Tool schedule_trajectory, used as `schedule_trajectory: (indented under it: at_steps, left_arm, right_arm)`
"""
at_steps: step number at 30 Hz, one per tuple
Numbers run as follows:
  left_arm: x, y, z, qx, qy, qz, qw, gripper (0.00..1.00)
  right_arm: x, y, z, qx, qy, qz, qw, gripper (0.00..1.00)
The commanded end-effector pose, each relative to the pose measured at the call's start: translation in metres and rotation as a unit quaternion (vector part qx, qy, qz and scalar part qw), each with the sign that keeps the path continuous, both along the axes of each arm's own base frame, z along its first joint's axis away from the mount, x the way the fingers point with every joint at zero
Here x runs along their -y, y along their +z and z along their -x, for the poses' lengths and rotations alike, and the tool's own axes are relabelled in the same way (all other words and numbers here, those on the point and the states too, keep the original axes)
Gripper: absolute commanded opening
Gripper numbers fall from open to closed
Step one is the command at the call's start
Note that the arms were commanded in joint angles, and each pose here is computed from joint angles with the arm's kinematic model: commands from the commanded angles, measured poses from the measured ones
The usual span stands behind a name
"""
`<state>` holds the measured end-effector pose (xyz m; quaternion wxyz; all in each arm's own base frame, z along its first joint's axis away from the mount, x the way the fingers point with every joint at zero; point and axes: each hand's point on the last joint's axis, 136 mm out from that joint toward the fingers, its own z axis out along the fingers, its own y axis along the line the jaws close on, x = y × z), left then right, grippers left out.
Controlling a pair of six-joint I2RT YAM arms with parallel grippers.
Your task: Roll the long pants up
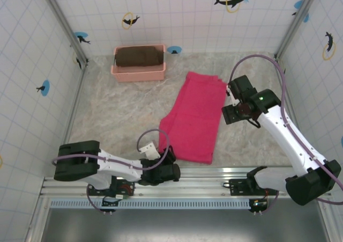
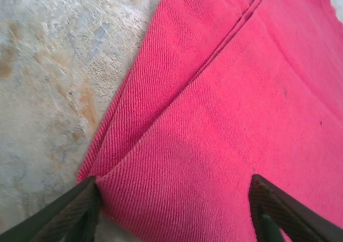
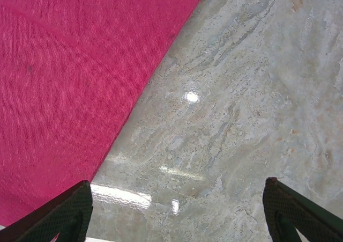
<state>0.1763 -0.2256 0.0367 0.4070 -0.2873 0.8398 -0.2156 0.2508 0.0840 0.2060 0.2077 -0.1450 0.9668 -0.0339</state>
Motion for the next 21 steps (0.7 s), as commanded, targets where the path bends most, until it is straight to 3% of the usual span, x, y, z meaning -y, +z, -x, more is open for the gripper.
schedule_trajectory:
  at_steps: [1,4,6,7,8,21]
  left_arm:
    - [0.012,0.003,-0.006,-0.01,0.154,0.243,0.958,0.62]
    - [0.013,0.0,-0.007,-0.009,0.156,0.24,0.958,0.45]
    - [0.01,-0.003,-0.009,-0.008,0.16,0.24,0.957,0.25]
    - [0.008,-0.005,-0.01,-0.01,0.163,0.239,0.957,0.08]
    - [0.006,-0.007,-0.011,-0.013,0.167,0.24,0.956,0.0]
    - [-0.069,0.027,-0.023,-0.055,0.223,0.14,0.963,0.0]
  right_arm:
    - [0.003,0.001,0.008,-0.005,0.01,0.003,1.0,0.85]
    - [0.003,0.001,0.009,-0.005,0.011,0.002,1.0,0.85]
    - [0.002,0.001,0.01,-0.006,0.013,-0.002,1.0,0.85]
    - [0.001,0.001,0.01,-0.007,0.014,-0.004,1.0,0.85]
    - [0.0,0.002,0.01,-0.008,0.015,-0.007,1.0,0.85]
    - [-0.032,-0.013,0.015,-0.015,0.058,-0.019,0.998,0.85]
